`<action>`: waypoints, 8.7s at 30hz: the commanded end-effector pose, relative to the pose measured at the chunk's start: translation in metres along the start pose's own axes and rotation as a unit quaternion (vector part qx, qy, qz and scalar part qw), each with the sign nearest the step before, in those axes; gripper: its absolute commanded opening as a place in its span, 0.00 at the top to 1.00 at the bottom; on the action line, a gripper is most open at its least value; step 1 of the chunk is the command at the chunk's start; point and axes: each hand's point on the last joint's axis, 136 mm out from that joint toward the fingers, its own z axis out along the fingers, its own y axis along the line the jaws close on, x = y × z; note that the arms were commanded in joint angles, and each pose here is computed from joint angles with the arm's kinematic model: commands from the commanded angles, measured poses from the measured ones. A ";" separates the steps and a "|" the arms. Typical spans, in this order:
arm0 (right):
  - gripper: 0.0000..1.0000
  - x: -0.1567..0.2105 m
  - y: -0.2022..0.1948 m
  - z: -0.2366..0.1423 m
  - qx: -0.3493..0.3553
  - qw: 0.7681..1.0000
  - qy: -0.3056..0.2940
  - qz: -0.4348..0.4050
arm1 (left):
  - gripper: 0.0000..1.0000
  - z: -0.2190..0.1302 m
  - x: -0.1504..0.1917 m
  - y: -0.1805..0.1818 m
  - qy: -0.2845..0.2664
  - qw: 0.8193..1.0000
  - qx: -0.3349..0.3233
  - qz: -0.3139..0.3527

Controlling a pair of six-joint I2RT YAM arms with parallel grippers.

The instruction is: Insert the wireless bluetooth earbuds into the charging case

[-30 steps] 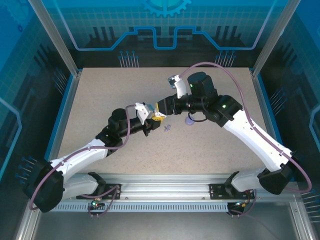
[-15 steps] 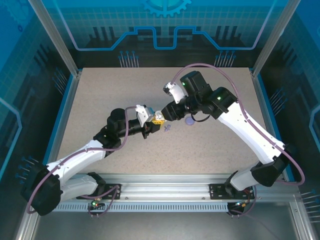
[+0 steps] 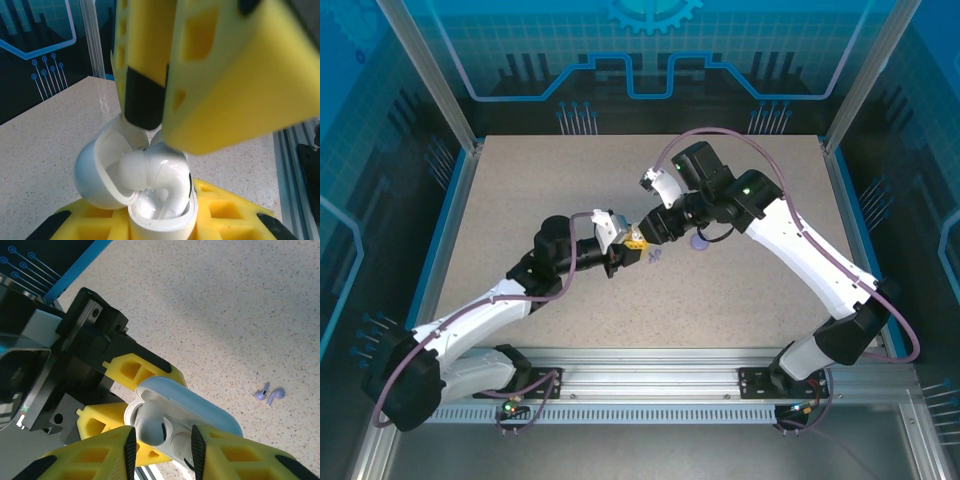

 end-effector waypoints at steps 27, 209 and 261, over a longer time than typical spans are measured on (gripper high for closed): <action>0.59 0.003 0.021 0.004 -0.031 0.999 0.021 -0.002 | 0.91 0.005 -0.014 0.008 -0.001 1.000 -0.017 0.009; 0.67 0.139 -0.293 0.112 0.030 0.926 0.065 0.371 | 0.51 0.189 0.216 0.066 0.252 0.716 -0.128 -0.638; 0.85 0.155 -0.270 0.105 0.103 0.913 0.110 0.380 | 0.73 0.212 0.229 0.073 0.241 0.713 -0.099 -0.650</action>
